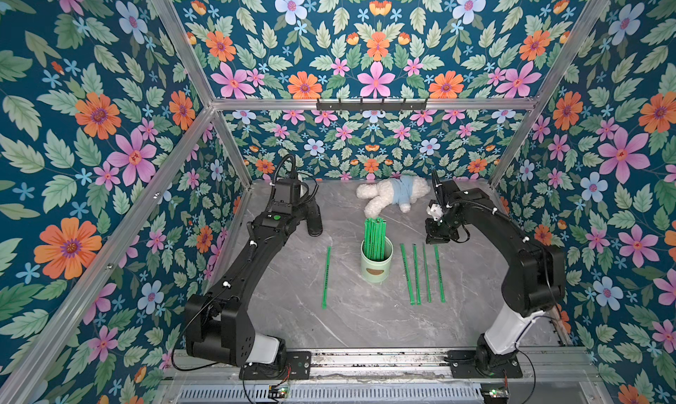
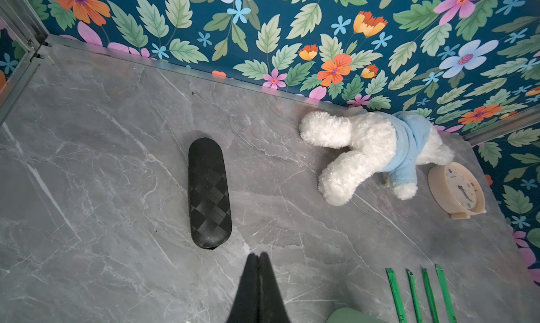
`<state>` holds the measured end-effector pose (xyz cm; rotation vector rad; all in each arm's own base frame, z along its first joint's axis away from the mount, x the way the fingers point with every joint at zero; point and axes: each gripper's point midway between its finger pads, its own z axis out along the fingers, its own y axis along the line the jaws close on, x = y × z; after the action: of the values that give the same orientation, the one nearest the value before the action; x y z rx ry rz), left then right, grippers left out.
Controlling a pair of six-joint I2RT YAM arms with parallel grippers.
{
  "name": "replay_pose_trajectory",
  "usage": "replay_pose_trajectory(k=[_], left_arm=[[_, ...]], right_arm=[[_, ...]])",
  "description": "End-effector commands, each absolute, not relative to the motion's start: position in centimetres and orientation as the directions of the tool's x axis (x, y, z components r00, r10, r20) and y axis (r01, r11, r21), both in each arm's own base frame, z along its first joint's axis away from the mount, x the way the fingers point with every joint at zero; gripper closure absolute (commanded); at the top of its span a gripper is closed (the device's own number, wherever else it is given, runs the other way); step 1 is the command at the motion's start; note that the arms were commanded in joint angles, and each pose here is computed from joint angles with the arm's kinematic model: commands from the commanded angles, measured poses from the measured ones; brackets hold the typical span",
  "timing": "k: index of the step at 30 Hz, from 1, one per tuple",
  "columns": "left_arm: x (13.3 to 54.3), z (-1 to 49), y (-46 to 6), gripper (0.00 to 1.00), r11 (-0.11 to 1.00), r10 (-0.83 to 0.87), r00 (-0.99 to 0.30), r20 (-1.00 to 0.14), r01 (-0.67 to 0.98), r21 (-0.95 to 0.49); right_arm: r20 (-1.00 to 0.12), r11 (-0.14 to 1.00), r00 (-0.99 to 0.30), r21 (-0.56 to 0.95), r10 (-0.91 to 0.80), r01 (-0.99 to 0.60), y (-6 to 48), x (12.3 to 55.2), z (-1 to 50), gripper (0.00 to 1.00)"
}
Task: Take the straws out of the storage container
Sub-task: Place the straw at the center of the board, then pick up the straw from the container.
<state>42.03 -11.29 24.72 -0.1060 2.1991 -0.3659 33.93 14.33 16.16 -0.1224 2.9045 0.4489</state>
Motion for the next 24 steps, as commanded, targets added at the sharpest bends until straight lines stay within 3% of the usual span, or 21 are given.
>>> replay_pose_trajectory(k=[1, 5, 9, 24], left_arm=[[42.3, 25.3, -12.2, 1.0, 0.939, -0.206, -0.6, -0.773, 0.1, -0.328], [42.2, 25.4, -12.8, 1.0, 0.929, -0.211, -0.607, -0.766, 0.119, -0.35], [42.0, 25.4, -13.2, 1.0, 0.921, -0.214, -0.612, -0.761, 0.134, -0.366], [41.7, 26.2, -14.1, 1.0, 0.905, -0.216, -0.611, -0.761, 0.167, -0.391]], right_arm=[[-0.359, 0.916, -0.93, 0.34, -0.083, -0.213, 17.2, 34.0, 19.7, 0.82], [-0.46, 0.864, -0.883, 0.407, -0.087, -0.297, 20.4, 33.4, 23.1, 0.81], [-0.494, 0.819, -0.866, 0.463, -0.079, -0.339, 22.3, 33.7, 24.6, 0.79], [-0.415, 0.786, -0.891, 0.483, -0.182, -0.385, 26.8, 35.2, 21.1, 0.78]])
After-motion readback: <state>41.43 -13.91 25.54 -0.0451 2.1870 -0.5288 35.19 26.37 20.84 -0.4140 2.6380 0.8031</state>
